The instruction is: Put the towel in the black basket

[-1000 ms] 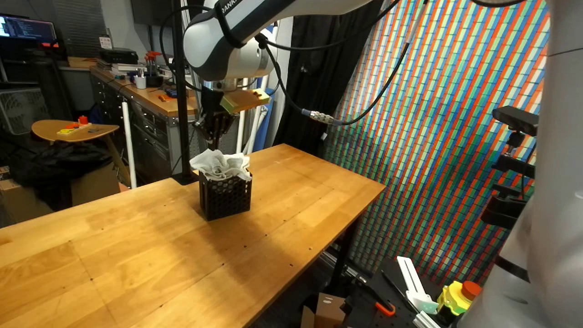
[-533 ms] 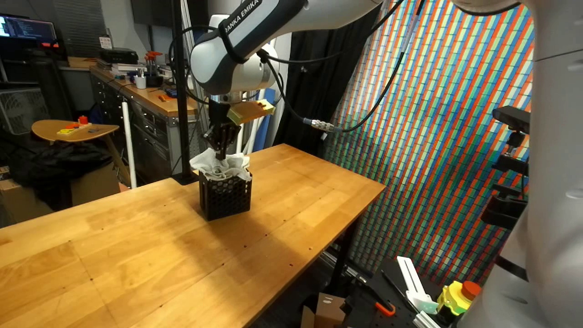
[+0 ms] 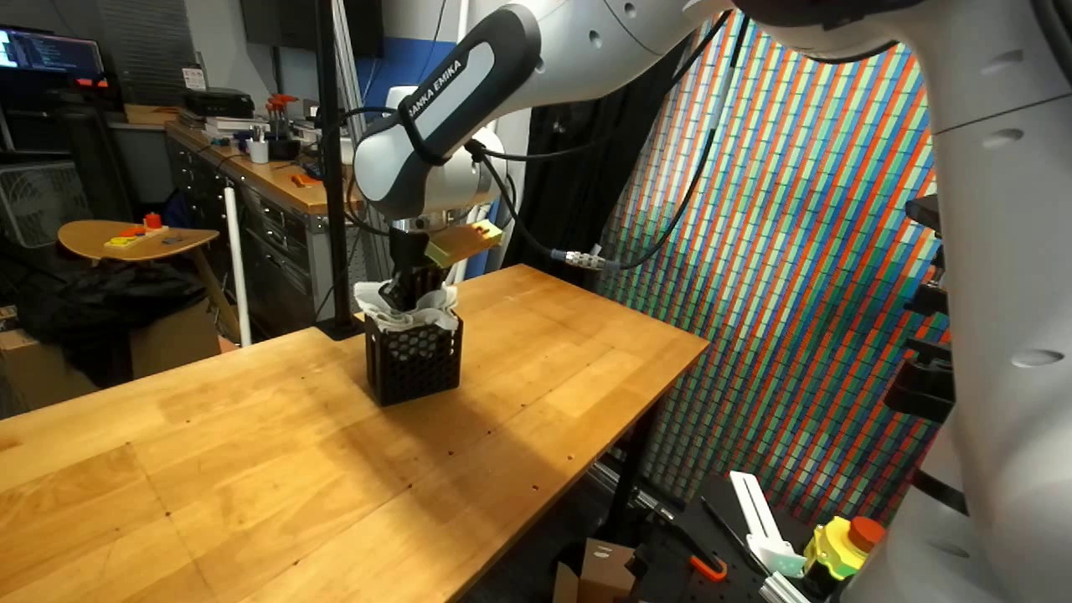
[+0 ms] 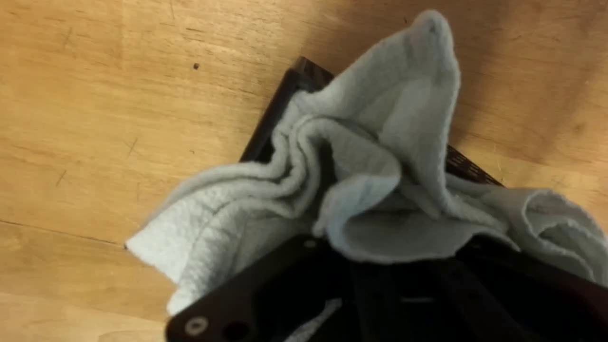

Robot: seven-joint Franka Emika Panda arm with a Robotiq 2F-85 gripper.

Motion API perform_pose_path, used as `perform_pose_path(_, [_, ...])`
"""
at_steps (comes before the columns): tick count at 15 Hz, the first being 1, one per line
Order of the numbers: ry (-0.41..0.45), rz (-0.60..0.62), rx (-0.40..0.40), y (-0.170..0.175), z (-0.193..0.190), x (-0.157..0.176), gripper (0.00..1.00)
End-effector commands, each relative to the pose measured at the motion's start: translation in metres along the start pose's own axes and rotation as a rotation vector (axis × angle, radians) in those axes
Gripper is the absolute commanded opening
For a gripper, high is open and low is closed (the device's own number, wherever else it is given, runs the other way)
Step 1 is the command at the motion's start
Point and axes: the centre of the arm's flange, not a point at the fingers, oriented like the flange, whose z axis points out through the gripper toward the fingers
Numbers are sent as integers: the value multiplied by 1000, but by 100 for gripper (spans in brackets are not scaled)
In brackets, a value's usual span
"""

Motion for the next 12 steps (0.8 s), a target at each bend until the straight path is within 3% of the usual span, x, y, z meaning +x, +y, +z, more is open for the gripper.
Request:
perform_pose_path(1, [-23,-42,50,-5,19,13,11])
perform_pose_path(8, [-39,-52,83,-7,25,12,11])
perform_pose_path(12, [-39,-14,73,1,4,9,10])
